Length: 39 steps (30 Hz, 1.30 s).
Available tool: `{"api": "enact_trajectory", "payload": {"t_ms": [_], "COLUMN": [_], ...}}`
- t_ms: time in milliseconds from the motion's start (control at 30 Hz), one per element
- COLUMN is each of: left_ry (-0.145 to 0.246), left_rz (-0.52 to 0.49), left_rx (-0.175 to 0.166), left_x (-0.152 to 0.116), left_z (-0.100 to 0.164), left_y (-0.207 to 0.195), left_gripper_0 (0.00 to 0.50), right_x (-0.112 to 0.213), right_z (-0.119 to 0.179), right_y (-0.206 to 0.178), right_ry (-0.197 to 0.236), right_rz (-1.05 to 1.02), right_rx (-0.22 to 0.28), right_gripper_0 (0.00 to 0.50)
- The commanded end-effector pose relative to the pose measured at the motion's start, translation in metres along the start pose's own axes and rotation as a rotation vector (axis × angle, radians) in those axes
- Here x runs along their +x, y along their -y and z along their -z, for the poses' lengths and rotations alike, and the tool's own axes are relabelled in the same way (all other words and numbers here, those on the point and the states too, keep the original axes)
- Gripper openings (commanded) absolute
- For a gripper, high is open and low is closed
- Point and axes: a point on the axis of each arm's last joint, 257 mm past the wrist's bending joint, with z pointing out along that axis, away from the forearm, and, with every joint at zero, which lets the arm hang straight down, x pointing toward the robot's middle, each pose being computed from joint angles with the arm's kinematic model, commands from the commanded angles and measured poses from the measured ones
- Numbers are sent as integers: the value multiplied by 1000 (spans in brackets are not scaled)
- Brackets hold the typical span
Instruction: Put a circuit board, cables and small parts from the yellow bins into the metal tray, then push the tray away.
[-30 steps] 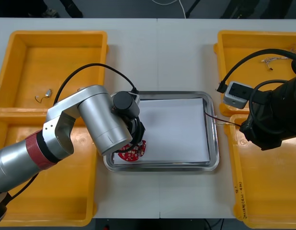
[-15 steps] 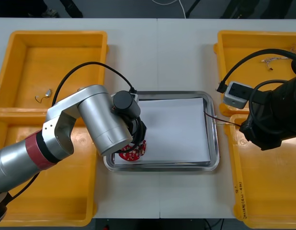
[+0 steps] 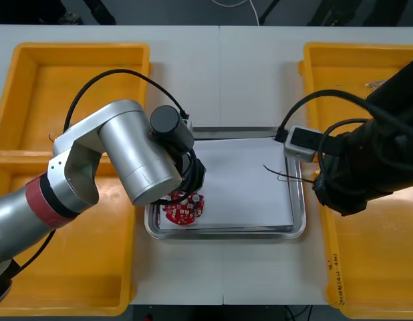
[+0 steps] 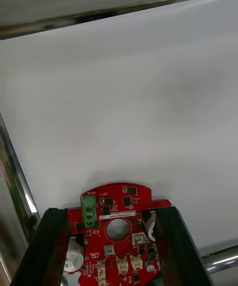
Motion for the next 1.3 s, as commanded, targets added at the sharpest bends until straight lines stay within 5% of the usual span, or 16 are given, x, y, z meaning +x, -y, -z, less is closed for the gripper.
{"api": "enact_trajectory", "payload": {"t_ms": [33,367,633,933,1167,1300], "left_ry": [67,22,-10,-19,-26,-47], "left_rz": [5,67,97,161,145,165], "left_rx": [27,7,-43,-59,-110,-101], "left_x": [-41,-61,-70,-81,-83,-84], "left_z": [39,78,108,143,159,166], "left_y": [18,-13,-51,-99,-141,-157], "left_gripper_0": [500,500,500,500,500,500], "right_x": [-31,-51,-53,-44,-36,-41], "right_z": [-5,-34,-59,-81,-108,-119], "right_y": [-14,-44,-54,-43,-40,-40], "right_ry": [9,-12,-49,-116,-148,-131], "right_rz": [108,213,193,205,167,157], "right_rx": [27,22,-62,5,-40,-37], "right_gripper_0": [0,0,0,0,0,0]}}
